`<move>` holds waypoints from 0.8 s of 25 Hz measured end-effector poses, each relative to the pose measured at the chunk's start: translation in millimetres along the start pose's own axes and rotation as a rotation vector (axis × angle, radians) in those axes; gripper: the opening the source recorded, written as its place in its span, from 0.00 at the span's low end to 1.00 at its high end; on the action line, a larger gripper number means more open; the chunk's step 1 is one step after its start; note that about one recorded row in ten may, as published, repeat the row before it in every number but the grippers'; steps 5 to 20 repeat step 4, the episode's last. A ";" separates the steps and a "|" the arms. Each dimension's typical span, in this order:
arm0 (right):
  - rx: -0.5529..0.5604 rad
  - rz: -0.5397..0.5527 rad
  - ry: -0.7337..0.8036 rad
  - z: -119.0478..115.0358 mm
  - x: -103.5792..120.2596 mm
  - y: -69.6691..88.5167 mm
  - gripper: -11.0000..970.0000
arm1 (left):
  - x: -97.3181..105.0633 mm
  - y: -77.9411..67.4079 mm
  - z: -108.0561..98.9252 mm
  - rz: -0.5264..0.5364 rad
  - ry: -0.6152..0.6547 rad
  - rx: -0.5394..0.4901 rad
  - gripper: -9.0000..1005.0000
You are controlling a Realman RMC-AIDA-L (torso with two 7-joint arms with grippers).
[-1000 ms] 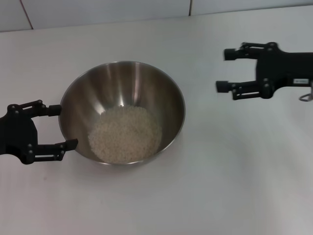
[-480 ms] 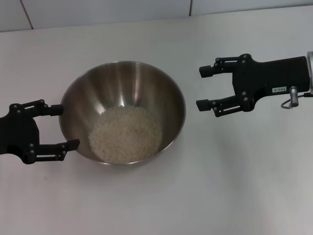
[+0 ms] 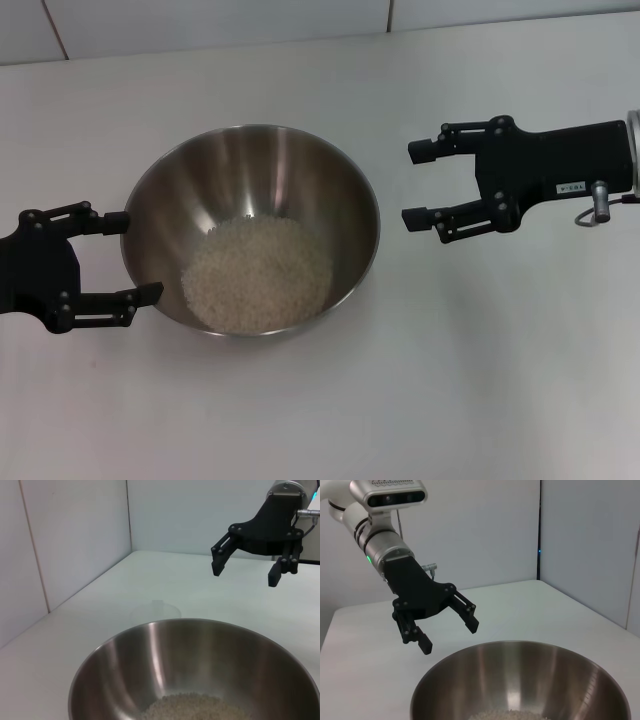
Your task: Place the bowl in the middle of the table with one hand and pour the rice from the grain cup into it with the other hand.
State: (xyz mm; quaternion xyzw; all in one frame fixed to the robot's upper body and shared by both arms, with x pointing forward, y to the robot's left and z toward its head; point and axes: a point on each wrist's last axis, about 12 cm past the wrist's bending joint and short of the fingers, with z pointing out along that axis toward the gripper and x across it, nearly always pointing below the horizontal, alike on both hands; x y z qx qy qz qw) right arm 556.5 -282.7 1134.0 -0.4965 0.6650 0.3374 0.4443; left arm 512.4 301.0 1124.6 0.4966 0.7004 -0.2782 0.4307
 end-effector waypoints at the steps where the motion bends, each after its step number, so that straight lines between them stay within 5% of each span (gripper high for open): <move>1: -0.001 0.001 0.000 0.1 0.1 0.1 0.85 | 0.3 -0.2 -0.1 -0.001 0.000 0.000 0.87; 20: -0.001 0.002 -0.001 0.3 0.3 0.1 0.85 | 0.5 -0.3 -0.2 -0.002 0.000 -0.001 0.87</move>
